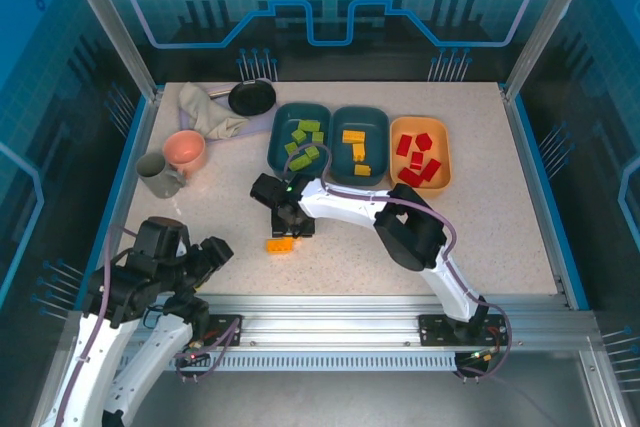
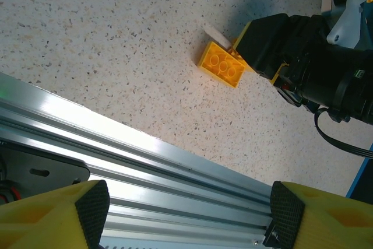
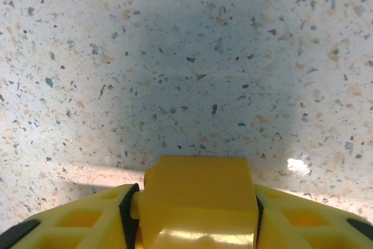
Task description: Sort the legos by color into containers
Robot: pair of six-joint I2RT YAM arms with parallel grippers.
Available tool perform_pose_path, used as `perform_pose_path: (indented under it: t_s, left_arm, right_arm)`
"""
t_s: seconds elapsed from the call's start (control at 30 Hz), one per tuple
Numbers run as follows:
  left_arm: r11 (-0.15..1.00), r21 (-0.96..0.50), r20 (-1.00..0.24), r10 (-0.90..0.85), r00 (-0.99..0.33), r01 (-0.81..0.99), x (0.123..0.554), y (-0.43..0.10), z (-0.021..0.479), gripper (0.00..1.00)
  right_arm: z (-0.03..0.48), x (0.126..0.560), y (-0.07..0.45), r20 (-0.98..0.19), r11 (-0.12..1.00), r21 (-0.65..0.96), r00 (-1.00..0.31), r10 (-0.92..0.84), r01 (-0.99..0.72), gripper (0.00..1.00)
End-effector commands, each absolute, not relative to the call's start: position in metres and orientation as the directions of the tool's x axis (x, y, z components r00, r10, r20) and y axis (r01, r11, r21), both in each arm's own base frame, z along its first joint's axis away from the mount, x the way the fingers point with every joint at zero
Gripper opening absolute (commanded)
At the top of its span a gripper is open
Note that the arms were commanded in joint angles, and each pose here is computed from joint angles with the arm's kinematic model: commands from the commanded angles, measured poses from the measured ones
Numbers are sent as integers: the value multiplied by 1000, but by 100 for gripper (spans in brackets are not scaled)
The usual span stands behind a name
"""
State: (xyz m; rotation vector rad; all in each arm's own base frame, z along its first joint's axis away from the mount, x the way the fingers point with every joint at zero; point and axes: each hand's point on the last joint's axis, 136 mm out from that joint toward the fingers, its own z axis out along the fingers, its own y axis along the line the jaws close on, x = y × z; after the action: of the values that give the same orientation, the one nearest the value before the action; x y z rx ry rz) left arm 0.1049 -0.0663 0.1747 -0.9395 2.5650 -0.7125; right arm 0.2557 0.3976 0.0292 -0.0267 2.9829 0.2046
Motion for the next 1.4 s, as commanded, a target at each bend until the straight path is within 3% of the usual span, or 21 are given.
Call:
perform_pose_path:
  t_s: [0.0,0.13,0.4,0.53,0.77,1.1,1.23,1.37]
  left_arm:
    - [668,-571,-100,-634,-767,-477,101,-74,173,76]
    - [643,-644,-99,-607,-788,-415,117,-91,182,75]
    - [610,-729,-98,-542,-834,-311,173,-126,199,74]
    - [640,-721,-134,-504,-853,-264,205,-142,207,74]
    - [706,-676,-190,-443,-876,-211,250,-171,212,74]
    - [729,-655,-193,-415,-889,-198,274,-190,209,74]
    - [734,-648,-188,-414,-891,-204,274,-190,205,74]
    - [748,-628,-192,-415,-889,-214,273,-186,204,74]
  right_arm:
    - [40,254,391,-176,995,98,-984,-3,-20,42]
    - [78,269,375,-261,995,94,-965,1,-24,39]
    - [148,331,289,-437,998,55,-899,30,7,39]
    - [145,376,262,-421,986,159,-900,107,43,39]
    - [111,438,245,-277,927,310,-913,299,210,40]
    - [79,476,247,-163,871,352,-894,418,344,41]
    - [69,477,244,-140,864,336,-887,440,376,47]
    - [76,477,243,-153,869,333,-888,434,367,61]
